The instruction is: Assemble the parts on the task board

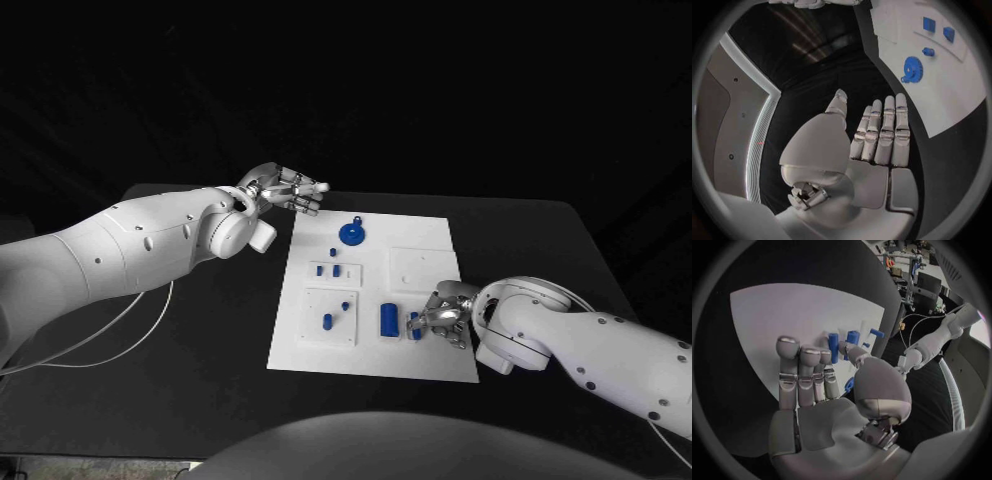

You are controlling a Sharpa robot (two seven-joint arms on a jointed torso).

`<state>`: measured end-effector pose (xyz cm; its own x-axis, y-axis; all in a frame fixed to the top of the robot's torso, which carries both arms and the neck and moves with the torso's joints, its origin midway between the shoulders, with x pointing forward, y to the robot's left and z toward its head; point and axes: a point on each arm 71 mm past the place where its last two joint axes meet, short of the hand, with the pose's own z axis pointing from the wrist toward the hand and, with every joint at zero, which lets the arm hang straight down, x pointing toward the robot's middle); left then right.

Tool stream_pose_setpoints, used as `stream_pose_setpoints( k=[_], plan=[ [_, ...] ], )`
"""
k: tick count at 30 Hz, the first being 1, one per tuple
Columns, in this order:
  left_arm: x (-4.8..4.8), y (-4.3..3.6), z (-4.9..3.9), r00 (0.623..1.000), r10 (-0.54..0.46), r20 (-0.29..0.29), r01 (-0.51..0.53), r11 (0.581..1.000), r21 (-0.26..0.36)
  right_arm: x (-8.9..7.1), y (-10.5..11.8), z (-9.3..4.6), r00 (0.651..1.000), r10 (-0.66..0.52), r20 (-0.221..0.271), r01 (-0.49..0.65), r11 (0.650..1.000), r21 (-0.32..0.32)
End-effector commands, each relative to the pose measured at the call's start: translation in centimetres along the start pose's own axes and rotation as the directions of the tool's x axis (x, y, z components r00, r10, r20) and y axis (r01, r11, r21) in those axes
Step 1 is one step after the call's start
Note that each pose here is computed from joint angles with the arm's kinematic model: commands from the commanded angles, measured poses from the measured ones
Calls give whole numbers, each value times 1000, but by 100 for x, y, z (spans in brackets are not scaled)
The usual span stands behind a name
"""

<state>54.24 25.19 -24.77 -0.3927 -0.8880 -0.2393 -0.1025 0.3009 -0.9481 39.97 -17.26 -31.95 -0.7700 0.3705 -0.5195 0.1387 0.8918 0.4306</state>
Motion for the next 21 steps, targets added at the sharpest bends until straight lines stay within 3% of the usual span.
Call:
stream_pose_setpoints(
  k=[1,21],
  plan=[
    [16,-8,2,1000,0,-10,0,1000,0,40,22,2,999,-33,-33,32,999,-17],
    [21,-4,4,1000,1,-16,-1,1000,-6,21,21,15,1000,-2,-4,2,1000,-19]
  ],
)
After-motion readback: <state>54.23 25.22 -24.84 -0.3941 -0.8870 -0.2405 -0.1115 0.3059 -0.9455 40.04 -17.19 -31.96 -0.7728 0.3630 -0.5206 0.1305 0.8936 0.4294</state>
